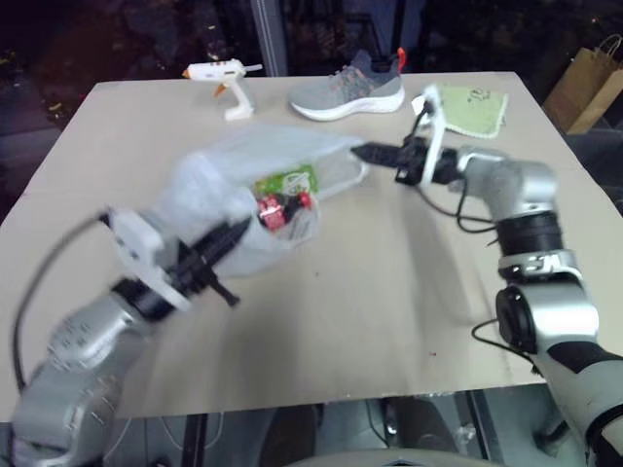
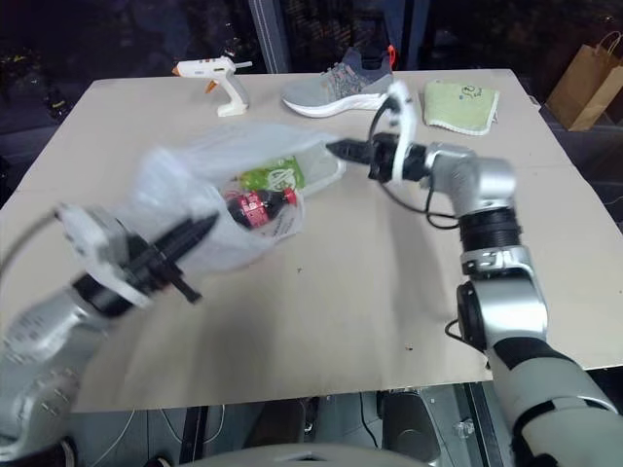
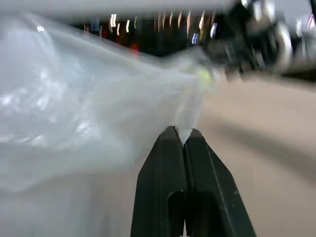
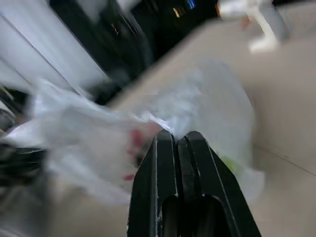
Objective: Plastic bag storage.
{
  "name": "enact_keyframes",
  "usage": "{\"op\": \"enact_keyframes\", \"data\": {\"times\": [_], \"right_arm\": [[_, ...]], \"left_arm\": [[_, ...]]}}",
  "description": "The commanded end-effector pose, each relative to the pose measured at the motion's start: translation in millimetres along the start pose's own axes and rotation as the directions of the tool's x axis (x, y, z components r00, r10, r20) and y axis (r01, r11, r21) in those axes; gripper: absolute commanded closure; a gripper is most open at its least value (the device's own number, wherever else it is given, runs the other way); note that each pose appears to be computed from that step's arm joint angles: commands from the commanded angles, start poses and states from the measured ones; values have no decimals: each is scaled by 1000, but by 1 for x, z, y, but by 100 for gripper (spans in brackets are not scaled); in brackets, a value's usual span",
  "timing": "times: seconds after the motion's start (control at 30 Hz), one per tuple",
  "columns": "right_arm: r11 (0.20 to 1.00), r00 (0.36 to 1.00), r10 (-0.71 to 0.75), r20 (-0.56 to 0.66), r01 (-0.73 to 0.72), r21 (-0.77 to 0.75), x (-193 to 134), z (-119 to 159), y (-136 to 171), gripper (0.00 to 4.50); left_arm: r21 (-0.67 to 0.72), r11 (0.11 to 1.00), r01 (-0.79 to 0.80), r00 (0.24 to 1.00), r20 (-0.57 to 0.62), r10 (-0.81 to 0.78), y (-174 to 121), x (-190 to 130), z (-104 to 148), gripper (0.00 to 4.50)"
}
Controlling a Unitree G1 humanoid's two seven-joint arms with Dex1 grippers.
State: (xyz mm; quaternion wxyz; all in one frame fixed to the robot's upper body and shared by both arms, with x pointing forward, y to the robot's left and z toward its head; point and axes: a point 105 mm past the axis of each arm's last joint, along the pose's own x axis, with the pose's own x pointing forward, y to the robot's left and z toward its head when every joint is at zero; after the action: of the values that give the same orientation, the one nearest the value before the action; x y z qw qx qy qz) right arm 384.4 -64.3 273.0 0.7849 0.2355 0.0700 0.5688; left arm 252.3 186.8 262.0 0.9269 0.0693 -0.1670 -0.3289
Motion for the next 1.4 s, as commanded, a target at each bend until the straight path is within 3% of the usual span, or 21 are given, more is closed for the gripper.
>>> {"op": "enact_keyframes", "data": {"times": [0.03, 0.2, 0.37, 0.6, 0.63, 0.7, 0.77, 0.83, 0.97, 1.0, 1.1, 1.2, 1.4], "right_arm": [[996, 981, 61, 183, -70, 45, -15, 53, 27, 445], [991, 930, 24, 367, -69, 111, -39, 95, 33, 445], [992, 867, 5, 498, -68, 108, -59, 129, 42, 445], [996, 837, -73, 542, 33, 85, -76, 138, 37, 445], [997, 843, -73, 534, 42, 70, -77, 136, 39, 450], [996, 853, -86, 515, 77, 37, -79, 132, 38, 393], [994, 882, -104, 459, 106, 23, -79, 120, 34, 336], [993, 938, -94, 334, 112, -35, -84, 90, 34, 258], [988, 981, -94, 169, 112, -103, -99, 50, 37, 55], [983, 986, -117, 117, 132, -124, -106, 37, 35, 8], [970, 984, -172, 48, 177, -166, -123, 12, 31, 2], [978, 989, -141, 38, 145, -150, -142, -4, 36, 2], [899, 932, -328, -154, 258, -354, -170, -79, 11, 2]], "left_arm": [[-3, 999, -42, 992, 121, 42, 29, 11, 46, 450], [-105, 987, -125, 918, 364, 155, 81, 30, 117, 450], [-153, 976, -155, 892, 403, 205, 109, 42, 133, 450], [-163, 971, -176, 946, 246, 212, 119, 56, 76, 450], [-165, 974, -157, 957, 219, 192, 116, 54, 66, 424], [-178, 976, -123, 969, 190, 156, 111, 51, 54, 361], [-173, 978, -117, 978, 149, 143, 109, 45, 43, 296], [-176, 974, -143, 983, 92, 161, 110, 26, 28, 224], [-170, 962, -214, 976, 9, 219, 113, -11, 14, 26], [-165, 953, -255, 967, -33, 253, 115, -28, 6, 0], [-157, 937, -311, 946, -150, 289, 107, -67, -14, 0], [-126, 939, -320, 914, -304, 270, 79, -94, -48, 0], [-125, 922, -367, 856, -433, 282, 16, -112, -96, 0]]}}
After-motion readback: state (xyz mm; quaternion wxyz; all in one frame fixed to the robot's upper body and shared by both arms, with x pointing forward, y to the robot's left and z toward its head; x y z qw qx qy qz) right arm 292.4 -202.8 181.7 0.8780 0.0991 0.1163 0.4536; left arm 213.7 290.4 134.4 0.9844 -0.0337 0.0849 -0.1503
